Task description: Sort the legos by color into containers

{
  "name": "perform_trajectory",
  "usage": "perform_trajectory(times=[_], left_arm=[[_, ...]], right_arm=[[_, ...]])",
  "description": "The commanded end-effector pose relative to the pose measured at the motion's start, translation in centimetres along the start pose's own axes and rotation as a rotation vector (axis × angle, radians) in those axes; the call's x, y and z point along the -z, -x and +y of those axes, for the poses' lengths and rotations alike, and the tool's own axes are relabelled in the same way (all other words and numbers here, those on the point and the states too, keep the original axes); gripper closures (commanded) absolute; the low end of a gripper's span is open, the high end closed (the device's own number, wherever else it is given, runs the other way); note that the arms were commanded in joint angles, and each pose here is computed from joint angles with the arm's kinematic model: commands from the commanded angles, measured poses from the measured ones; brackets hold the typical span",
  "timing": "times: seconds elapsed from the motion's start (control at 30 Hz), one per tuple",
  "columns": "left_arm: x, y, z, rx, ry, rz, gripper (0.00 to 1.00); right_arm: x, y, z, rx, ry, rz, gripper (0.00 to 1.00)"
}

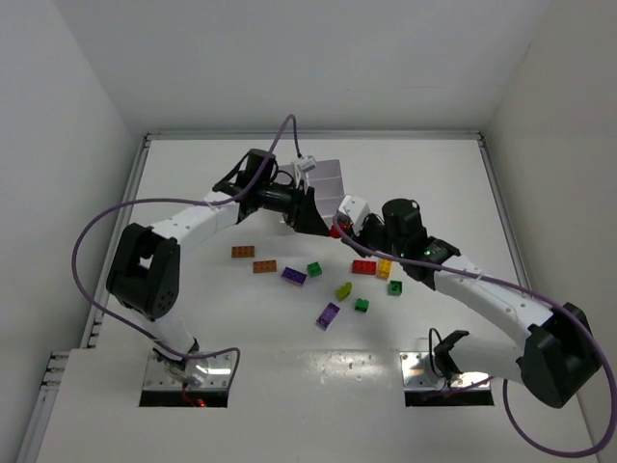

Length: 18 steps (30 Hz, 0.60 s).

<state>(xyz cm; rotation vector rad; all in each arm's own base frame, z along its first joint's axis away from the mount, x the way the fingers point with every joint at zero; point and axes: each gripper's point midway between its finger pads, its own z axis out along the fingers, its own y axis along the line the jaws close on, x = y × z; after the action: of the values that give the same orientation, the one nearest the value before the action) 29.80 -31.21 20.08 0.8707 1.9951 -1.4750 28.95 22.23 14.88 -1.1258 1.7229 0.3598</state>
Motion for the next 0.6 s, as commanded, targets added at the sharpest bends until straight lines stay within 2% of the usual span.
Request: perform_trajectory(times=[0.0, 0.33, 0.57], left_arm=[[-0.6, -0.7, -0.4, 0.003, -0.007, 0.069, 0.07], [-1.4, -0.5, -0.8, -0.023, -0.039, 0.088, 0.09], [-1.7, -0.4, -1.3, -0.043, -0.056, 0.09, 0.18]], right_arm=[[0.3, 3.9, -2.1, 0.09, -0.097, -0.096, 1.0], [-0.3, 4.5, -0.8, 0.117, -0.069, -0.095, 1.0], [-1.2, 5.0, -0.4, 0.123, -0.051, -0.095, 1.0]])
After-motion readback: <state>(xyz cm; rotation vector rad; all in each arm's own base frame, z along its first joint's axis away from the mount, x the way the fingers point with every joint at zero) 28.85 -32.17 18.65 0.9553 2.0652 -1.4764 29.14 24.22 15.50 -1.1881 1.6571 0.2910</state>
